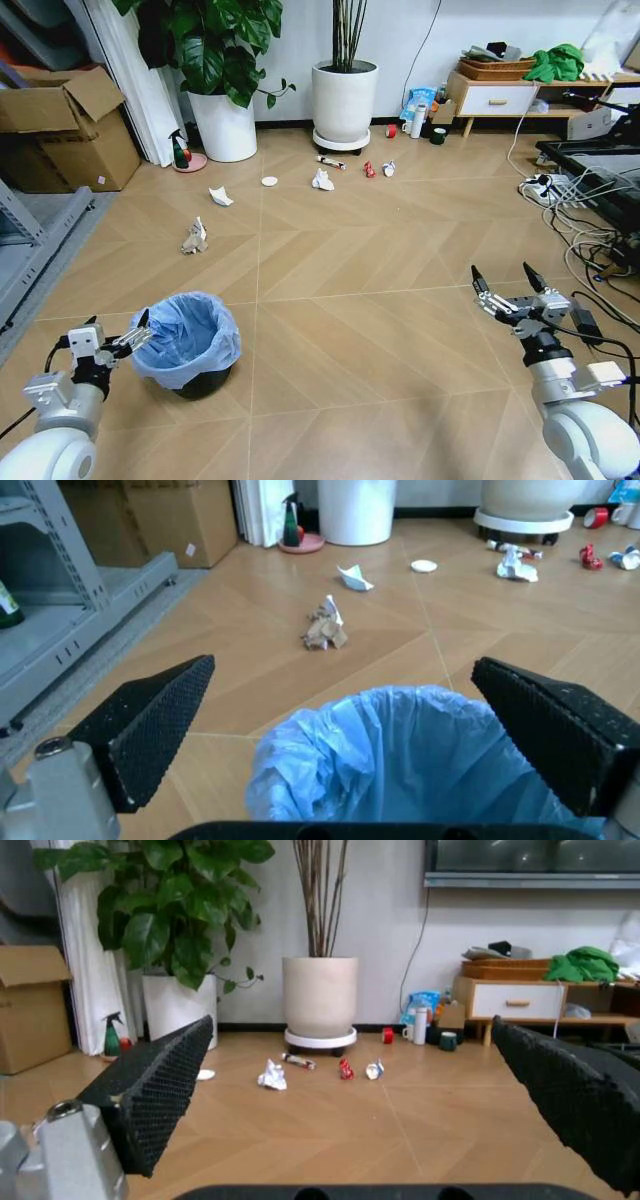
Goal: Pick up the trash bin and place the garbage on the floor into it.
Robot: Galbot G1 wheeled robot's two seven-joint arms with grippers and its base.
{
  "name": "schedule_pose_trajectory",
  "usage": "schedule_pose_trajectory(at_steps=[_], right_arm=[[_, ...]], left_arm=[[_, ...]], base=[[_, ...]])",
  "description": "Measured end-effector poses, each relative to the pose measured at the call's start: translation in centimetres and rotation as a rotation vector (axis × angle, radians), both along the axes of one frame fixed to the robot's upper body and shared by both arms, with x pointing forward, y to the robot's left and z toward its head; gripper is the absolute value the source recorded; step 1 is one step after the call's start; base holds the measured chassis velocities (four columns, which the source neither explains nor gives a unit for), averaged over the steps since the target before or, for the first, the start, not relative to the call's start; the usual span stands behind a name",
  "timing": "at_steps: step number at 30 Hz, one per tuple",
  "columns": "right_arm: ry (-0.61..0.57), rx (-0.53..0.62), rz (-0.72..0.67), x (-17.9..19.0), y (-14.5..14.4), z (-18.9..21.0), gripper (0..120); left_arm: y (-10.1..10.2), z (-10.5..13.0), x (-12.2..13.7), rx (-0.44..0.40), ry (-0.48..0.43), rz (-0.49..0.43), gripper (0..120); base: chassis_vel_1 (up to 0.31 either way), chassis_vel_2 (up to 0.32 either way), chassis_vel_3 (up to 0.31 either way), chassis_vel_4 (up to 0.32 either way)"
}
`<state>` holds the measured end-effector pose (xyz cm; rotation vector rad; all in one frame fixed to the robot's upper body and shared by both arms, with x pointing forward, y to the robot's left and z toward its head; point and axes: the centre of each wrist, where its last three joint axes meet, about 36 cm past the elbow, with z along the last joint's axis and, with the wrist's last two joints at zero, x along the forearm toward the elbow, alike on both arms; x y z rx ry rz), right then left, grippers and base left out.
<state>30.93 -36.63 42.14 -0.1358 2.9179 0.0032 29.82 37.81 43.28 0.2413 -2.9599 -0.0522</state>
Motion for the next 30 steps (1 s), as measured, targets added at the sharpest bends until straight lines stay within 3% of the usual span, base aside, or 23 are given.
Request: schedule_pose_trajectory(at_steps=[22,24,30], right_arm=[[-0.002,0.007,-0.008,-0.2,-0.1,-0.2,100],[0.000,0.005,-0.002,-0.1,0.0,-0.2,100],[0.017,-0.020,0.006,-0.3,-0.7,0.0,100]], left_arm=[[-0.5,0.7,1.0,-0.019,0.005,-0.010,100],[-0.3,0.5,1.5,-0.019,0.023,-0.001,100],[0.2,-2.7,4.1,-0.109,0.228,0.050,100]], base=[[0.000,0.000,0.000,0.000],[0.000,0.000,0.000,0.000],[0.000,0.000,0.000,0.000]])
